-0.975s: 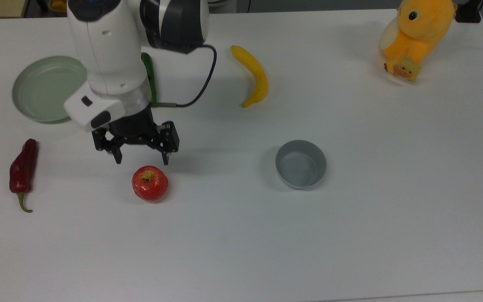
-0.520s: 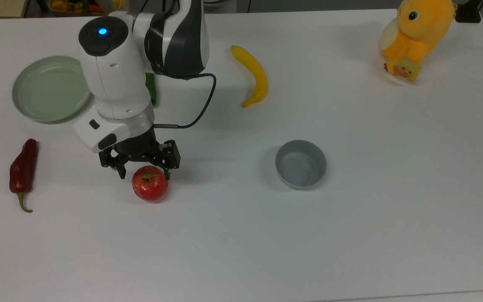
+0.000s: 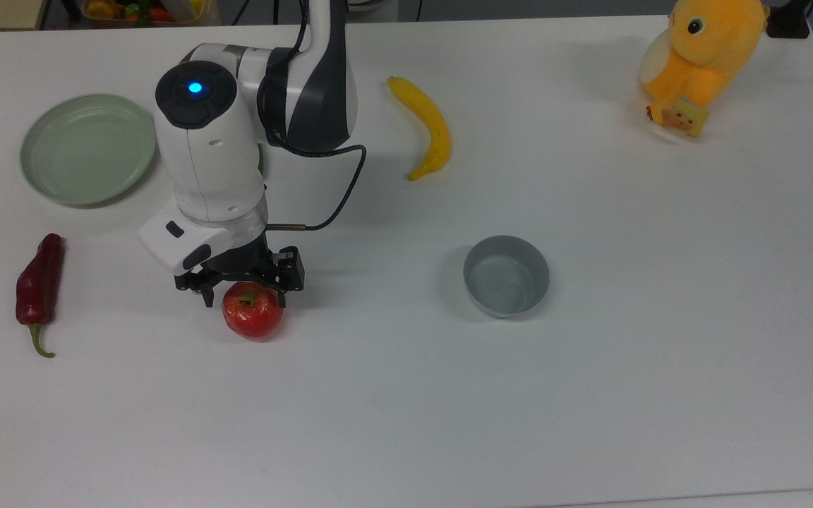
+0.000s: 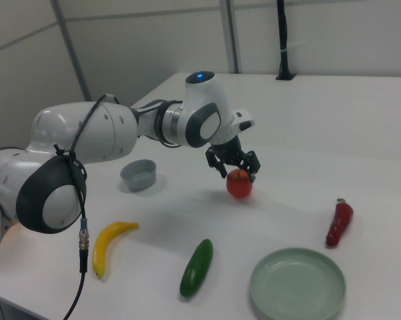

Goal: Put the red apple in the bowl
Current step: 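Close the gripper around the red apple, then lift the red apple and carry it over the grey bowl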

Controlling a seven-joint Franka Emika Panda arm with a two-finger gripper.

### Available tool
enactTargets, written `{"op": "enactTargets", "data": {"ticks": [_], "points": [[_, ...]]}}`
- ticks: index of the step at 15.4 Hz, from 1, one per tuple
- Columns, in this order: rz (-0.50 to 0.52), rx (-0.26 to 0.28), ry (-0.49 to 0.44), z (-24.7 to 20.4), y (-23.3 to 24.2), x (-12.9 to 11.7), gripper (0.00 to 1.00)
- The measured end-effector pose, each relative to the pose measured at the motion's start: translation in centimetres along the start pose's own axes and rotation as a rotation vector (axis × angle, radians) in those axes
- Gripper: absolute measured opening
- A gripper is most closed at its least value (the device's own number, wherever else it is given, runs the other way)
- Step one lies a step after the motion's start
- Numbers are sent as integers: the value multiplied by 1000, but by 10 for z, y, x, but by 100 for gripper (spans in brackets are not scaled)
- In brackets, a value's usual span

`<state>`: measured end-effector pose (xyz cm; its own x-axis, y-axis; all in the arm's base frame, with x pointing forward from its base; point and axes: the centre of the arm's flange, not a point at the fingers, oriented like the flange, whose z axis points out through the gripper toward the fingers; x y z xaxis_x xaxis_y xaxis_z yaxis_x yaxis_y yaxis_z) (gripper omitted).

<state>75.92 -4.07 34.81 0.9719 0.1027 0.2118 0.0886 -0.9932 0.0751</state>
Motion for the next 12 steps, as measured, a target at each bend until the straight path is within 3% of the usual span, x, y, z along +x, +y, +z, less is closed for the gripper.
{"op": "enactTargets", "data": {"ticks": [2, 5, 12], "points": [[-5, -4, -2, 1, 0, 0, 96], [-25, -21, -4, 1, -2, 0, 70], [-28, -25, 12, -10, -2, 3, 70]]}}
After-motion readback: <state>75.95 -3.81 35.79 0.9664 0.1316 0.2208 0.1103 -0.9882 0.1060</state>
